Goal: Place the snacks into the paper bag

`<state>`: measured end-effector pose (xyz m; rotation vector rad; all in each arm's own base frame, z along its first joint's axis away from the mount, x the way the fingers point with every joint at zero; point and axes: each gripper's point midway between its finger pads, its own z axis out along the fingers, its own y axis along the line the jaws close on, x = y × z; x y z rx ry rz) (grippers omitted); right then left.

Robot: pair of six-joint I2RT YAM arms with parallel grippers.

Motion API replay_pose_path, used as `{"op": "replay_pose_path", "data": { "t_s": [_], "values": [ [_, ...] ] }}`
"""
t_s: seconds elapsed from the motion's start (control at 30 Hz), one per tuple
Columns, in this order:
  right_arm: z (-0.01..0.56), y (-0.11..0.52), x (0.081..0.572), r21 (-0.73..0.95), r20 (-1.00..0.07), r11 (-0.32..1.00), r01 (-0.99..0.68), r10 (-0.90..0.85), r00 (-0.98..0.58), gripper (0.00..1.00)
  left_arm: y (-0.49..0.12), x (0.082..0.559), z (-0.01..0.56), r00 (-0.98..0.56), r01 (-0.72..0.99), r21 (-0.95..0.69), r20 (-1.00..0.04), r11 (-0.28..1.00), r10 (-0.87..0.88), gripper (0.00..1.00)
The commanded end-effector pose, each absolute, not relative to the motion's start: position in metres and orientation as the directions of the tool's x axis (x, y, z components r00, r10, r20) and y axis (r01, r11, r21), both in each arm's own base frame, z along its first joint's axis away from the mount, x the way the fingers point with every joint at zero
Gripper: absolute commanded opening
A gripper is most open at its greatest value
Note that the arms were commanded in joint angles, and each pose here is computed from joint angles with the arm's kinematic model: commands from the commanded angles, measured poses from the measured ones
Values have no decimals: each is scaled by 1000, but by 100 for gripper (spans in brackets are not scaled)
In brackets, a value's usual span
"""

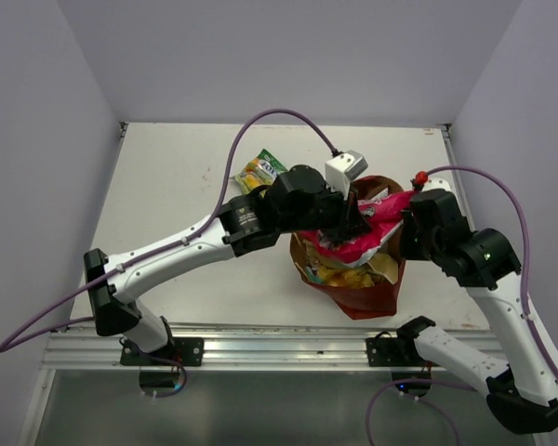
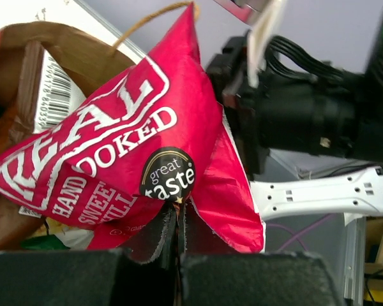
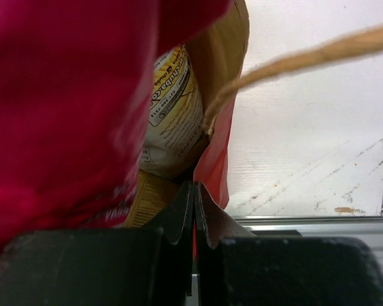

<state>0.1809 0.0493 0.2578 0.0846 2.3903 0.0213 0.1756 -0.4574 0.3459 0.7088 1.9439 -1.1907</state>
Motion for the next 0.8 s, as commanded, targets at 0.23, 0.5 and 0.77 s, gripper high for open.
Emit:
{"op": "replay_pose_path", "data": {
  "t_s": [0.23, 0.5, 0.77],
  "values": [
    [275, 48, 185, 59, -711, 996, 73, 93, -697, 0, -455, 144, 340, -591, 774, -521, -799, 359, 115, 0],
    [278, 46, 181, 68, -716, 994, 83, 107, -690, 0, -466, 195, 261, -606, 724, -448, -776, 524, 174, 0],
    [282, 37, 174, 61, -725, 992, 108, 118, -678, 0, -474, 266, 195, -697, 606, -439, -694, 663, 178, 0]
  ]
}}
